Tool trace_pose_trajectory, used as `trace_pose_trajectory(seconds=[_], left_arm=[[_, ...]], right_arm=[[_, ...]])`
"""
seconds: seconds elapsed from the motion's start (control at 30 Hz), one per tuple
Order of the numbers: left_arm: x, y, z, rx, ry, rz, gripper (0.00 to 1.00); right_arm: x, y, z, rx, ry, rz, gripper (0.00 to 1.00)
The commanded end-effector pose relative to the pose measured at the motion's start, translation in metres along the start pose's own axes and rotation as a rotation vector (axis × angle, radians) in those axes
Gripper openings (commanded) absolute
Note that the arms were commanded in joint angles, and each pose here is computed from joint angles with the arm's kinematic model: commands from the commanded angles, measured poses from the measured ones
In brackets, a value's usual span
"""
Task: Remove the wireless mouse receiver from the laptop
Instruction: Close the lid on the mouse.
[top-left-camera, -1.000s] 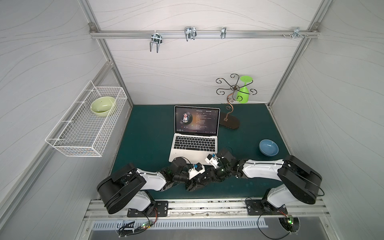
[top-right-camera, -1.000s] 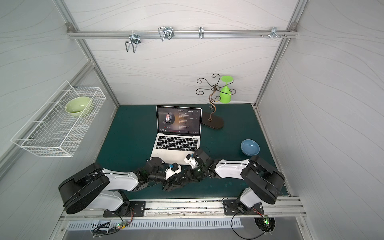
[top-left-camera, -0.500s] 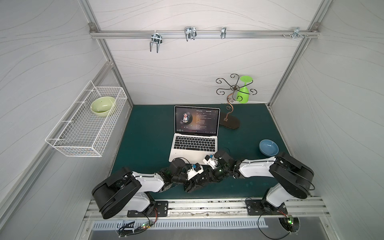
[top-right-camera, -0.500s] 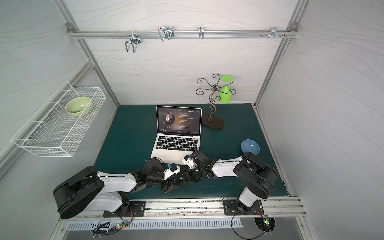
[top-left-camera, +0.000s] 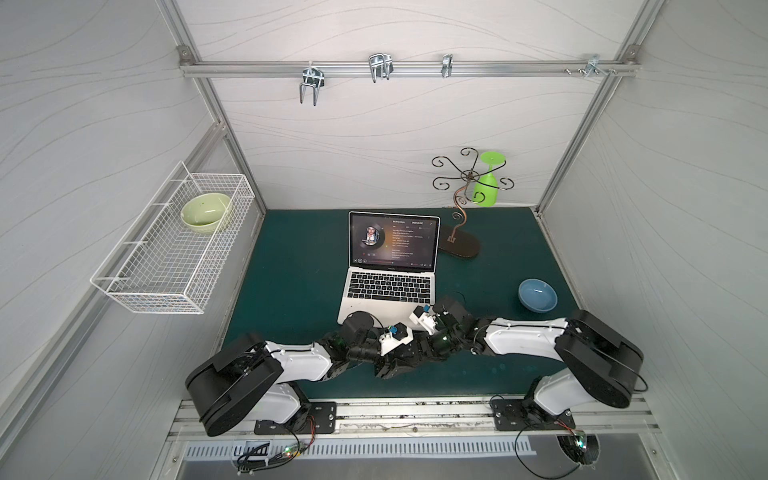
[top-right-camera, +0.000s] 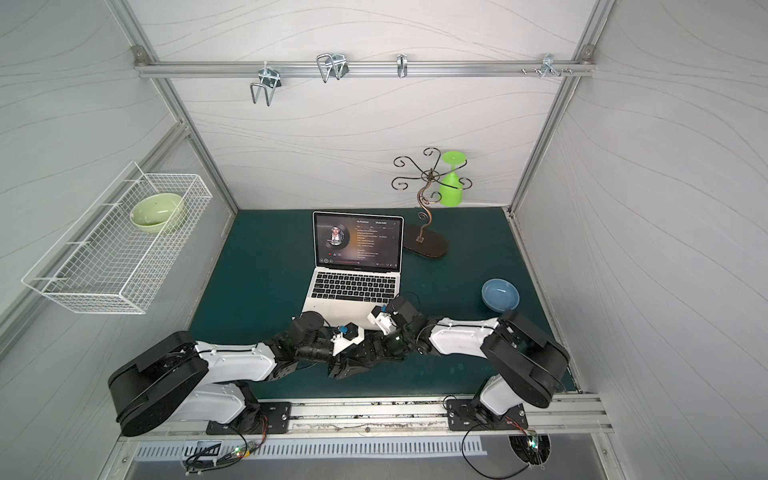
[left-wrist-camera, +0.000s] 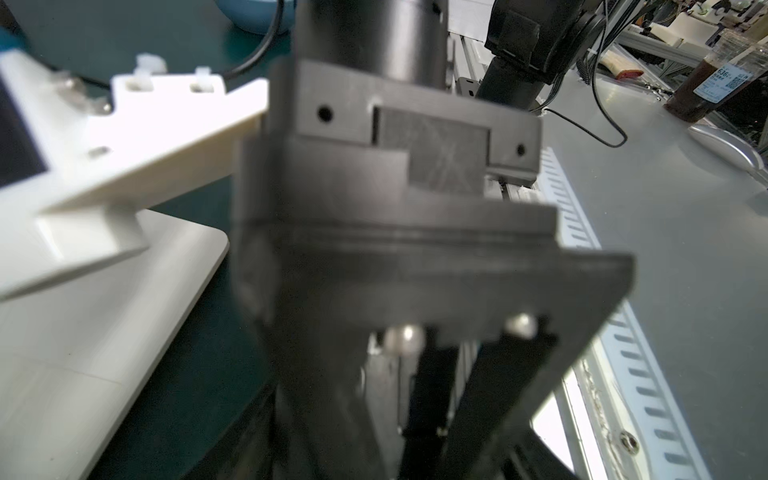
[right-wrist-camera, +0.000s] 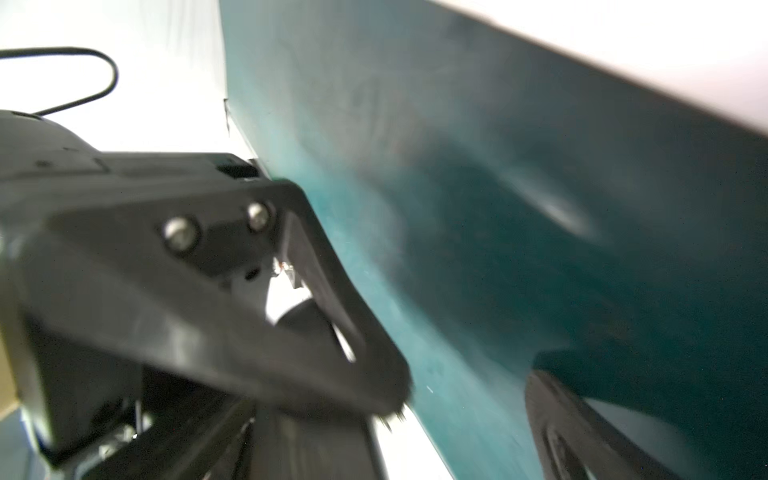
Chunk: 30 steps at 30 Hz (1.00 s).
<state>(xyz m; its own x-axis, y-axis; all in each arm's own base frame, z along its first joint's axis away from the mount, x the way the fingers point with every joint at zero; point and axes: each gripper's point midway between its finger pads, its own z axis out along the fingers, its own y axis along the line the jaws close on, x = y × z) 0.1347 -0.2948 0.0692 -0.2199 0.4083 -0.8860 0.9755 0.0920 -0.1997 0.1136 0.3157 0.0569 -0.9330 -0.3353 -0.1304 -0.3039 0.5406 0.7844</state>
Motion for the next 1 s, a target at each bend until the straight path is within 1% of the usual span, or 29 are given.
trace_pose_trajectory(seconds=[0.0,0.2,0.33,0.63,0.7,0.83,0.97], left_arm=[[-0.026,0.006,0.003,-0.016,-0.067,0.087,0.0],[-0.031,0.006,0.0,-0.022,-0.07,0.097,0.0],[-0.029,0.005,0.001,-0.019,-0.063,0.093,0.0],[-0.035,0.002,0.002,-0.007,-0.075,0.099,0.0],[-0.038,0.002,0.002,-0.005,-0.085,0.104,0.0],[-0.047,0.0,-0.002,-0.008,-0.109,0.114,0.0],[-0.058,-0.001,-0.006,-0.019,-0.136,0.129,0.0]], right_arm=[[0.017,-0.018,-0.018,0.079,0.021,0.034,0.99],[0.02,-0.022,-0.038,0.058,-0.008,0.06,0.99],[0.023,-0.025,-0.041,0.05,-0.008,0.064,0.95],[0.016,-0.024,-0.029,0.003,0.005,0.07,0.91],[0.013,-0.025,-0.025,0.002,0.005,0.078,0.88],[0.014,-0.033,-0.015,0.036,0.023,0.099,0.86],[0.023,-0.051,-0.008,0.109,0.039,0.119,0.85]])
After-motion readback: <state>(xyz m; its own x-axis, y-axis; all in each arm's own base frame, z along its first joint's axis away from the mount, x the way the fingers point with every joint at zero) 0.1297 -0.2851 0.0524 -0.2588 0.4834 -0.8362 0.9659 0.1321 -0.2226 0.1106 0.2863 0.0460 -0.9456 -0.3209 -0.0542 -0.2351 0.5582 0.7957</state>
